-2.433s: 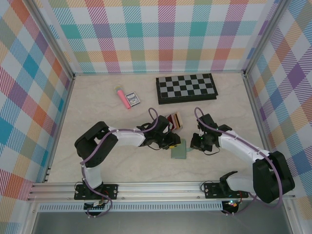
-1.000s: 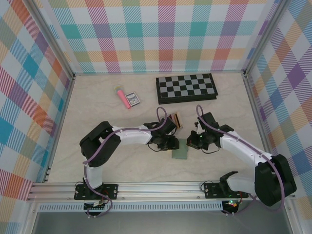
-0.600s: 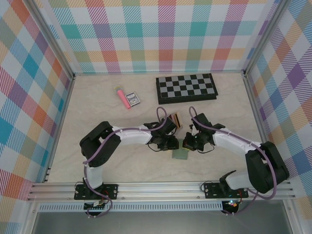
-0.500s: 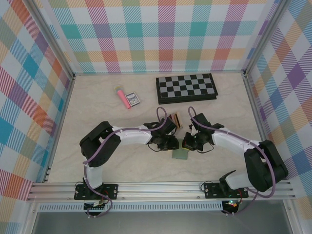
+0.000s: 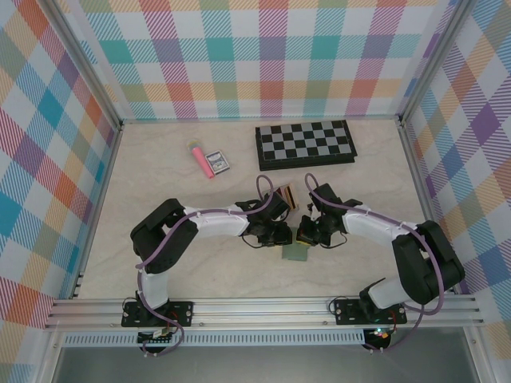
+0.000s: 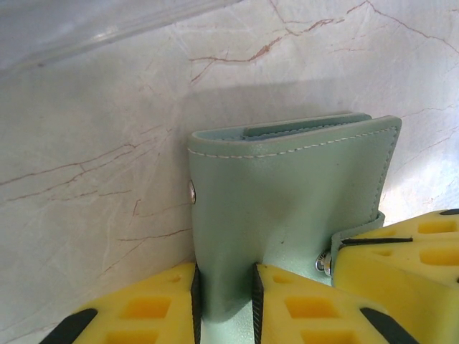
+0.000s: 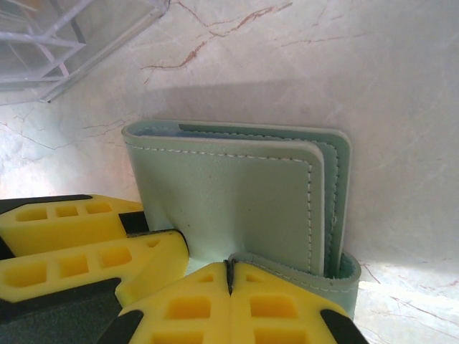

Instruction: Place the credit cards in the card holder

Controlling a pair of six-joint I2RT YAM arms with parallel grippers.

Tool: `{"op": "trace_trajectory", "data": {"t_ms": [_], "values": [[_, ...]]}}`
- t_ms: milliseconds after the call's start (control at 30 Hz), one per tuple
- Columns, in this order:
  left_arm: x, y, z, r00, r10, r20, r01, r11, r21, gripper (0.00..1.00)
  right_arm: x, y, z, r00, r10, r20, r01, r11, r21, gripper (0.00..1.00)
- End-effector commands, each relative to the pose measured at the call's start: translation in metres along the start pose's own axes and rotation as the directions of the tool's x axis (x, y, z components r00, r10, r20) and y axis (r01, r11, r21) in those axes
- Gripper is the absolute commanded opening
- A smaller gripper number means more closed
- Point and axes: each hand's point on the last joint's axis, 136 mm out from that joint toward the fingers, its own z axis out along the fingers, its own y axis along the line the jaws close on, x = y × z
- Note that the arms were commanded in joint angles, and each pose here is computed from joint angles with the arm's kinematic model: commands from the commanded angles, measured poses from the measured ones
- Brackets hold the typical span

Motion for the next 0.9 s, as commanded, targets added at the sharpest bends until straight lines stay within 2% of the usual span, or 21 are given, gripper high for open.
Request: {"op": "trace_trajectory", "data": {"t_ms": [0,100,400,500,567,633,700,800,867], "values": [[0.009,0.002,0.005,1.000,0.015,-0.020,-0.015,0.999,-0.029,0.24,0.017,-0.029,0.012,0.999,0.026,-0.044,-0.021,0.995,0.100,0.00],[0.010,0.003,0.006,1.000,0.015,-0.023,-0.015,0.999,-0.029,0.23,0.023,-0.045,0.019,0.997,0.053,-0.056,-0.044,0.987,0.152,0.00],[0.009,0.002,0.006,1.000,0.012,-0.021,-0.012,0.999,-0.031,0.23,0.040,-0.067,0.029,0.991,0.113,-0.079,-0.096,0.978,0.187,0.00],[0.008,0.000,0.004,1.000,0.012,-0.011,-0.012,1.000,-0.017,0.23,0.034,-0.060,0.025,0.995,0.089,-0.054,-0.079,0.983,0.167,0.02],[0.005,-0.004,-0.003,1.000,0.021,0.017,-0.021,1.000,-0.003,0.25,0.022,-0.038,0.015,0.999,0.043,-0.016,-0.042,0.995,0.093,0.06],[-0.001,-0.006,-0.019,0.997,0.036,0.074,-0.035,0.999,-0.006,0.28,0.004,-0.010,-0.009,0.997,-0.019,0.071,0.018,1.000,0.017,0.18],[-0.009,-0.002,-0.039,0.988,0.051,0.148,-0.046,0.998,-0.041,0.32,-0.013,0.008,-0.039,0.980,-0.064,0.187,0.064,0.998,0.007,0.31],[-0.018,0.016,-0.073,0.964,0.078,0.255,-0.044,0.990,-0.137,0.37,-0.037,0.013,-0.088,0.920,-0.116,0.375,0.096,0.993,0.071,0.55],[-0.027,0.028,-0.097,0.938,0.095,0.334,-0.030,0.981,-0.193,0.42,-0.050,-0.001,-0.117,0.861,-0.153,0.484,0.079,0.982,0.171,0.66]]}}
